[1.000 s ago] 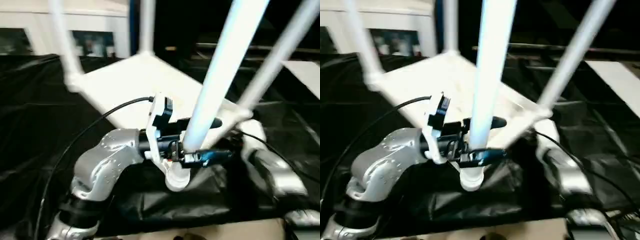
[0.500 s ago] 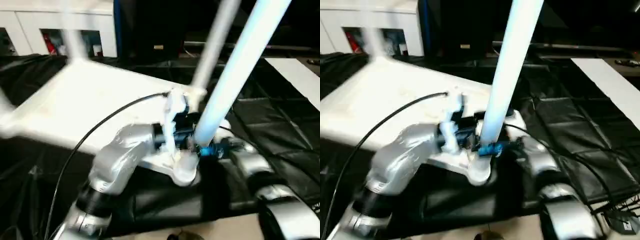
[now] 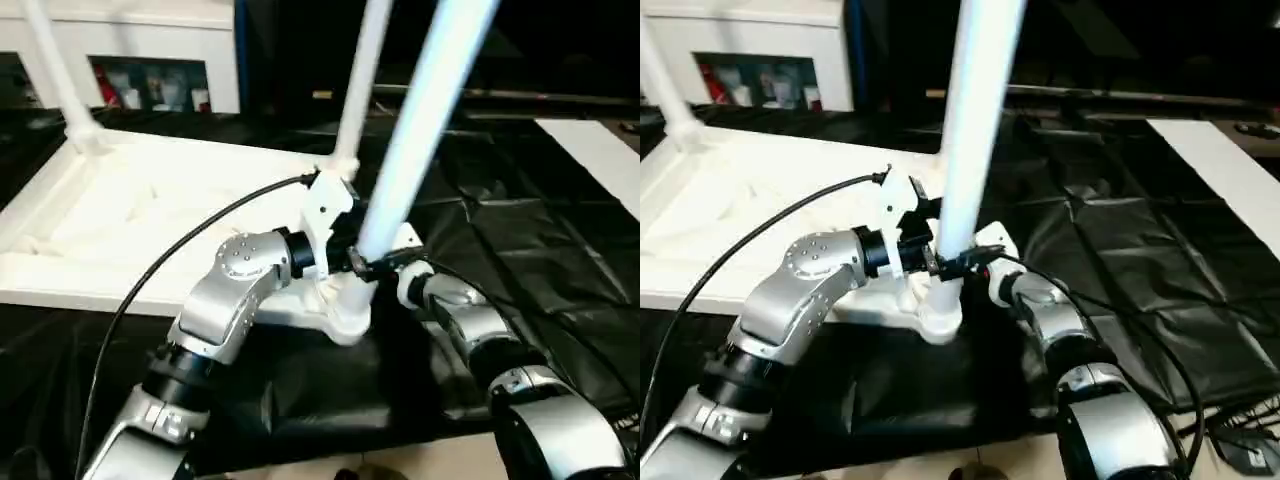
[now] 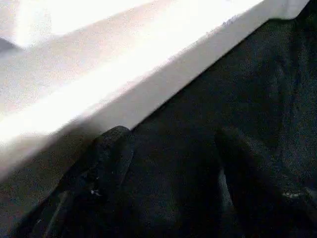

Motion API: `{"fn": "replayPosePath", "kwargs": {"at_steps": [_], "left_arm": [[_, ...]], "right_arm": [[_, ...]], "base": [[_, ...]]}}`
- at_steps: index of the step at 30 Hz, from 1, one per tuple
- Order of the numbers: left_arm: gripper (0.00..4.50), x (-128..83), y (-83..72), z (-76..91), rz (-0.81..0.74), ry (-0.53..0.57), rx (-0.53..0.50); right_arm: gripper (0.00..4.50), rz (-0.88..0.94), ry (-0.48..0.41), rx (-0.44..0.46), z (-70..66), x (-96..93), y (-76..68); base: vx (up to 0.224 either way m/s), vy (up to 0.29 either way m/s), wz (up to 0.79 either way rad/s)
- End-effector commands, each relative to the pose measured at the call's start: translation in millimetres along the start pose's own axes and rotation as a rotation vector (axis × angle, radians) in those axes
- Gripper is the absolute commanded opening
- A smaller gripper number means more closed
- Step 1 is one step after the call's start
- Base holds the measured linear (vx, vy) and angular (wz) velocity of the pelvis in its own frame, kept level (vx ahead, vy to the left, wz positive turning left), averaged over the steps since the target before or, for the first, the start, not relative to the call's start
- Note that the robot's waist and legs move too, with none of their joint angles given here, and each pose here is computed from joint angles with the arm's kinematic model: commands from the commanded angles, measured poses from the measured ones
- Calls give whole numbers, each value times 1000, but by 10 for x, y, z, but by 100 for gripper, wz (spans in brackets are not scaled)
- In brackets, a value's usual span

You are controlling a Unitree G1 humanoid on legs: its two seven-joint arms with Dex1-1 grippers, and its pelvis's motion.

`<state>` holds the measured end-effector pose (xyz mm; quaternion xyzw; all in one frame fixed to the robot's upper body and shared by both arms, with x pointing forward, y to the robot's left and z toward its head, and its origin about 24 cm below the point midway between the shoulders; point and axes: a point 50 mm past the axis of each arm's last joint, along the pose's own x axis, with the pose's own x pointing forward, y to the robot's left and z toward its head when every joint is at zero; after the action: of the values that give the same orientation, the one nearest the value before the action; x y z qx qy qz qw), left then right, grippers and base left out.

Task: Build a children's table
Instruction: Rotate table base, then rotate leg to tighten

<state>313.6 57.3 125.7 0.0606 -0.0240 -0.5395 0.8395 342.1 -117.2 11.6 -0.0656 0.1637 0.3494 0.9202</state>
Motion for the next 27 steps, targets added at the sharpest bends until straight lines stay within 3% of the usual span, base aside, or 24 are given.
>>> {"fn": "replayPosePath", "kwargs": {"at_steps": [1,5,9,10,12,13,20,27], "left_arm": [[447,-36,82,-58,32,38,10],[447,-147,96,-73,-61,35,-19],[447,-362,131,-213,-223,190,3],[420,-403,133,-246,-263,237,2],[420,-403,133,-246,-263,237,2],[412,-463,168,-305,-304,321,24],[358,-534,325,-412,-310,508,94],[298,-574,332,-500,-329,596,74]], "right_arm": [[304,42,-80,-28,180,-1,-30],[304,76,-107,-39,178,-174,-173],[304,172,-88,-117,102,-523,-343],[304,196,-69,-151,73,-600,-359],[304,196,-69,-151,73,-600,-359],[304,244,-38,-202,24,-738,-381],[304,399,82,-303,-42,-1085,-375],[304,446,103,-315,17,-1187,-364]], "base": [[0,0,0],[0,0,0],[0,0,0],[0,0,0],[0,0,0],[0,0,0],[0,0,0],[0,0,0]]}}
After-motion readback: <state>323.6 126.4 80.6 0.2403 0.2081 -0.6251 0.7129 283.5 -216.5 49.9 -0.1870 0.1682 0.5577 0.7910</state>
